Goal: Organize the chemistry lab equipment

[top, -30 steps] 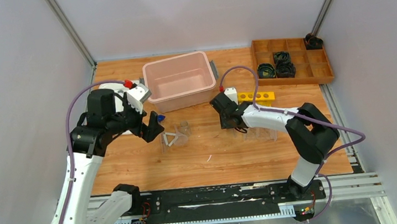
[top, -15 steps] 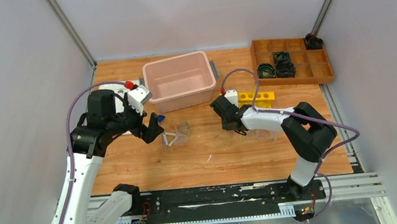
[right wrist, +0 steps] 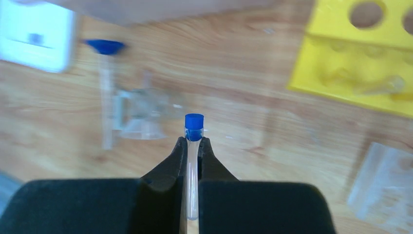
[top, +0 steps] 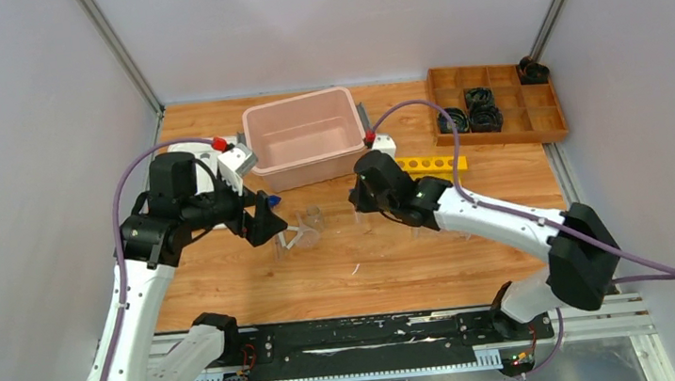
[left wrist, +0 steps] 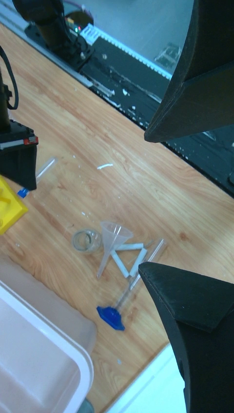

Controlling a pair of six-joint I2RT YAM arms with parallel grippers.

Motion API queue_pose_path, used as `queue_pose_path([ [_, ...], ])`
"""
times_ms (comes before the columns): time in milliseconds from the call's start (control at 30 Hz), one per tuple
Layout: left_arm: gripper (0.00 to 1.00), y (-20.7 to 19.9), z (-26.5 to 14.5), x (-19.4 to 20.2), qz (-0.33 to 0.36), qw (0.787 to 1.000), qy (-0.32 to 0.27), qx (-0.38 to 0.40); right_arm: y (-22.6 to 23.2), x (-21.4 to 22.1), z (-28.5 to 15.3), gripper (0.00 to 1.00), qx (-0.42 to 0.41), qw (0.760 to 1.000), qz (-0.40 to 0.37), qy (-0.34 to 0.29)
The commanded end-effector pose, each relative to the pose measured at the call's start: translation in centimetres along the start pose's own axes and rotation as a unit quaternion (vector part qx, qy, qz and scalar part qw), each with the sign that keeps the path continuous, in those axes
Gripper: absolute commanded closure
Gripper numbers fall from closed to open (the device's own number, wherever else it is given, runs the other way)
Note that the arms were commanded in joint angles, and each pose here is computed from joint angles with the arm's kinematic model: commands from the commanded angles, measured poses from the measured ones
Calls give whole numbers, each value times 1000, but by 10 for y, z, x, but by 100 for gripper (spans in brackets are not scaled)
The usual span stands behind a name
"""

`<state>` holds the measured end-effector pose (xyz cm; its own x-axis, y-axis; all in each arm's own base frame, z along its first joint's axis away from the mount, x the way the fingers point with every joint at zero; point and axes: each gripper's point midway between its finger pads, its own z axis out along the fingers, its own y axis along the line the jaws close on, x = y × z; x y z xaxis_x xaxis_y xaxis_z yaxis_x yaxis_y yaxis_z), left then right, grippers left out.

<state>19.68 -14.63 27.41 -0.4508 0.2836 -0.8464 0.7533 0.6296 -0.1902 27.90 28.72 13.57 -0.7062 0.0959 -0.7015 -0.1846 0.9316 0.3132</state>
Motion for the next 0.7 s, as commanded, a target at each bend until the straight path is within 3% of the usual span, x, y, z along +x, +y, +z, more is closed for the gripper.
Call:
queue_pose_path([
  [0, 0, -23, -1, -16, -42, 997, -23, 54, 71, -51, -46, 100, -112, 990, 54, -66],
  [233, 2, -34, 1, -37, -78, 991, -70, 86, 156, -95, -103, 100, -229, 957, 74, -163],
  [433, 18, -34, 12, -36, -117, 986, -49, 110, 192, -110, -124, 100, -271, 939, 73, -197],
  [667, 40, -33, 16, -37, -124, 984, -42, 119, 201, -116, -136, 100, -285, 931, 75, -215],
])
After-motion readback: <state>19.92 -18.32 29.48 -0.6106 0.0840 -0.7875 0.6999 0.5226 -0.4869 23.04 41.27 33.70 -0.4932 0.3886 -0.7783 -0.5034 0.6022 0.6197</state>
